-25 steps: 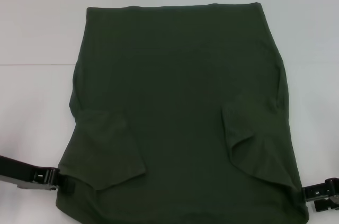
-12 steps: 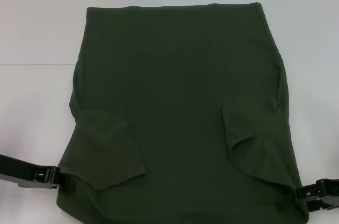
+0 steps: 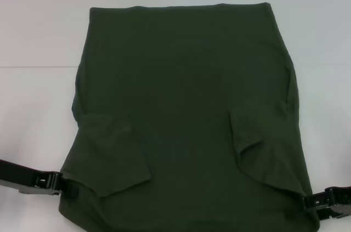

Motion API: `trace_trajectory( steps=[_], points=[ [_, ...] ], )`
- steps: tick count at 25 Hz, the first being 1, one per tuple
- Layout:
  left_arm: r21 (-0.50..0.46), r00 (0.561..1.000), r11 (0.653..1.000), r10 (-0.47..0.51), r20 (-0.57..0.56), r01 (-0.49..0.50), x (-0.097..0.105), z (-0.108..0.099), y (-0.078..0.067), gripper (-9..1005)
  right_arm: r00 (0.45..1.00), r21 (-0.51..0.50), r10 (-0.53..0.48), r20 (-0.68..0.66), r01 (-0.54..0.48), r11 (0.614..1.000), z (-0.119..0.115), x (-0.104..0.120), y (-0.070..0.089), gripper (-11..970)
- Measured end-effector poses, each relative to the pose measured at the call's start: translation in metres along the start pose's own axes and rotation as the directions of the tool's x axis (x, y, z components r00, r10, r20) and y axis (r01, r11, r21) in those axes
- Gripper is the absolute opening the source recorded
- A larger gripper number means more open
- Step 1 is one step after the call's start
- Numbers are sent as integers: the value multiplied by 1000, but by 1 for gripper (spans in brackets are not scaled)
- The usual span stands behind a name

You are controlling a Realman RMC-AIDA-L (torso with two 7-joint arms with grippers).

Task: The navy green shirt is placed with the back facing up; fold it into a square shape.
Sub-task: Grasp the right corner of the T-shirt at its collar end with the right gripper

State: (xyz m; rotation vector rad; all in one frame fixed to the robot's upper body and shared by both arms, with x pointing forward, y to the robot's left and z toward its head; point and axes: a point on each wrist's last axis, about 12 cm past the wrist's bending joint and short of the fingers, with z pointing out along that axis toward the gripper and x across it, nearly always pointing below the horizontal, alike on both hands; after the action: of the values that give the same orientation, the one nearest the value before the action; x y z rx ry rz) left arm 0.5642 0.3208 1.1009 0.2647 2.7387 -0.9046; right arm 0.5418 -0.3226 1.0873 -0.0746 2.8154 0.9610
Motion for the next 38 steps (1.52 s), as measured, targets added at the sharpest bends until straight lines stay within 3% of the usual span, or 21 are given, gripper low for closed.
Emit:
trace_trajectory(
  steps=[23, 38],
  points=[
    [3, 1000, 1000, 1, 2, -1, 0, 0, 0, 28, 999, -17, -38, -21, 38, 999, 14, -6, 14, 867],
    [2, 1000, 1000, 2, 5, -2, -1, -1, 0, 28, 1000, 18, -13, -12, 13, 1000, 4, -2, 1, 868]
  ],
)
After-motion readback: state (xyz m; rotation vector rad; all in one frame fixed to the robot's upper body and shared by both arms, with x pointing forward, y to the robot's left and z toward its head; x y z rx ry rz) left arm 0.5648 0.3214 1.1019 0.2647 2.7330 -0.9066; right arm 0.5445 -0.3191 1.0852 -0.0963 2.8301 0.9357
